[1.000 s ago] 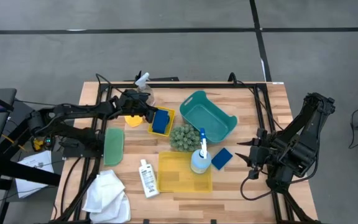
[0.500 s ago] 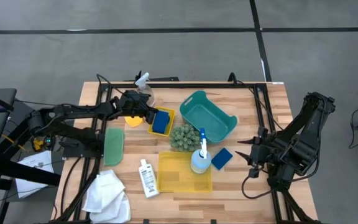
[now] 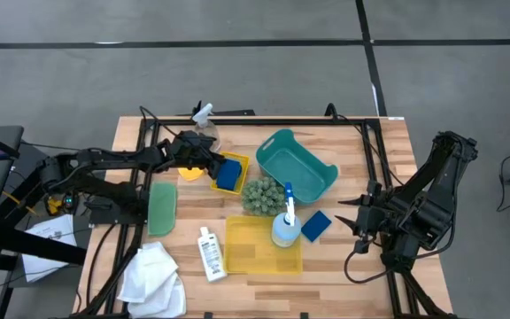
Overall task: Pick & Place Kitchen Items
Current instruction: Put the blue sponge into the top yellow bin
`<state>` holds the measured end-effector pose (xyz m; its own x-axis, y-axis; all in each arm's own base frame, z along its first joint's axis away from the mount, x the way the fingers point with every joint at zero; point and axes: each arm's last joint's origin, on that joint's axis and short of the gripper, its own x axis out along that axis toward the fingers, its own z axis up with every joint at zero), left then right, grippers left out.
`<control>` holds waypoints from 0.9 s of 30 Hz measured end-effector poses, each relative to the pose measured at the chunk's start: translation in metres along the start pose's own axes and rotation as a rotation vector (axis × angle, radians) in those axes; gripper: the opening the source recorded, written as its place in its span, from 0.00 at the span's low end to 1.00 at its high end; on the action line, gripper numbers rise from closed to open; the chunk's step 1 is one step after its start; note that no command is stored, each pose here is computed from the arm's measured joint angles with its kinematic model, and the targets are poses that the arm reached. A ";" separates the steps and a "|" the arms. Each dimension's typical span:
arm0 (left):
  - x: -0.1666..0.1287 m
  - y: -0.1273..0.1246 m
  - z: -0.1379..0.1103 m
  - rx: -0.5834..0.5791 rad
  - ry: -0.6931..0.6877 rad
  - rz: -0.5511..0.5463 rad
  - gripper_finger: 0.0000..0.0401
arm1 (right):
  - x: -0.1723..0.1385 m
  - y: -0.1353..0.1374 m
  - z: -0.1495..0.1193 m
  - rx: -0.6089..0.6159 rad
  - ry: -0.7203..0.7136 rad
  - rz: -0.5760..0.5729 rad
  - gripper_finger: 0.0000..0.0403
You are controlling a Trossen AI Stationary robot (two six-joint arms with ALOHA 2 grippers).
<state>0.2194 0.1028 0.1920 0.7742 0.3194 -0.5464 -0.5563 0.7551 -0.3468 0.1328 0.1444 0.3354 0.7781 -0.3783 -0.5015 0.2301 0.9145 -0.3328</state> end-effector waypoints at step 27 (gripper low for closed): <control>0.000 0.000 -0.001 -0.029 0.018 -0.008 0.06 | 0.000 0.001 0.000 -0.011 -0.002 0.004 0.42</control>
<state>0.2189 0.1021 0.1909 0.7731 0.3033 -0.5571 -0.5592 0.7404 -0.3729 0.1331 0.1449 0.3355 0.7801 -0.3747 -0.5010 0.2207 0.9141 -0.3400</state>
